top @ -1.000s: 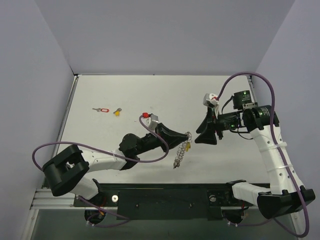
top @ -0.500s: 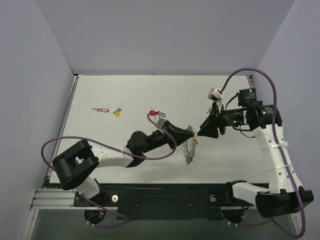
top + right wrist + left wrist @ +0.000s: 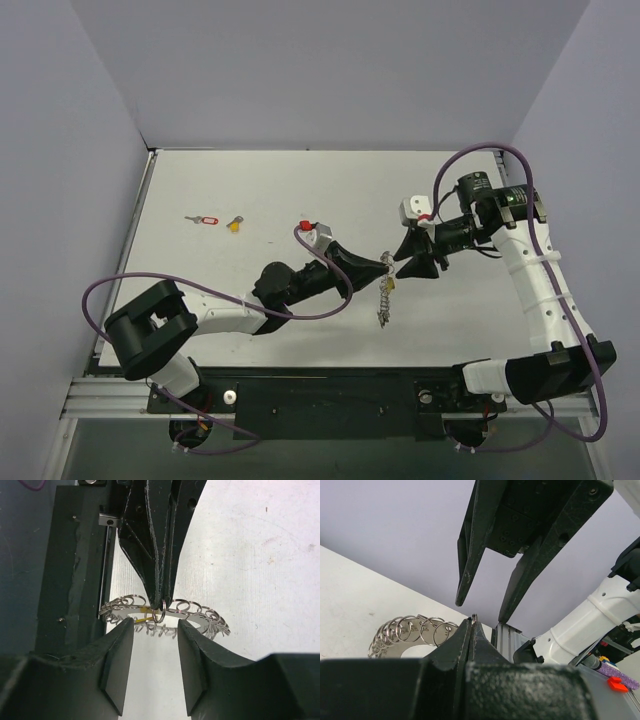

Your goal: Put the keys on the keyring

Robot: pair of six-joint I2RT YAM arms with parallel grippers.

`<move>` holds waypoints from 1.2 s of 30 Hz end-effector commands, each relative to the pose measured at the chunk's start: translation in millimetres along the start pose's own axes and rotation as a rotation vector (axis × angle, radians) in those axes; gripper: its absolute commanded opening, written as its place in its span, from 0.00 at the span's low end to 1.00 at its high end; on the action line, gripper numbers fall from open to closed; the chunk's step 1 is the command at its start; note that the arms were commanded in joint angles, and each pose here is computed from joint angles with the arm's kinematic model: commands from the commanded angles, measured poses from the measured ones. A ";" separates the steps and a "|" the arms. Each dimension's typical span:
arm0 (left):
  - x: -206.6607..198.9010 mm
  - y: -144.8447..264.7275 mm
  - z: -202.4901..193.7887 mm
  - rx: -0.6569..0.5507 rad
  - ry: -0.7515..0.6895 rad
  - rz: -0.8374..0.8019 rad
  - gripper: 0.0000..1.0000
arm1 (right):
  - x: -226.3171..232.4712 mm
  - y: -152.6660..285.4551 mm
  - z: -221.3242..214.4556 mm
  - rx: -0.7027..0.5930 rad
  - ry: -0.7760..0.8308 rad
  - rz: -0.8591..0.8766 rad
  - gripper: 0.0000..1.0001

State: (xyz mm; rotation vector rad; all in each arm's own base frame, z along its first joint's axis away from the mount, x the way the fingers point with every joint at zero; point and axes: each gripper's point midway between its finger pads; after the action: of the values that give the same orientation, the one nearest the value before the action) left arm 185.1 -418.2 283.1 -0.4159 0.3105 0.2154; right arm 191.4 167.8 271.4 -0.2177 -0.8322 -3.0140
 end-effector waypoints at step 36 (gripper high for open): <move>-59.8 2.4 112.0 -0.394 -0.142 -0.203 0.00 | 44.4 -15.0 0.0 -0.007 -0.217 0.156 0.00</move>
State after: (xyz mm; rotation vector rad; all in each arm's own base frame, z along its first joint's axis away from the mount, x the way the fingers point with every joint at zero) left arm 171.5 -417.4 292.2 -0.4183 0.2719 0.1585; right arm 174.0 177.3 261.7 -0.4316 -0.8283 -2.9485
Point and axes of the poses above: each gripper's point midway between its finger pads, its own y axis back along the fingers, its own x axis along the line the jaws close on, z = x × y, and after that the axes turned 8 degrees about -y, right-handed
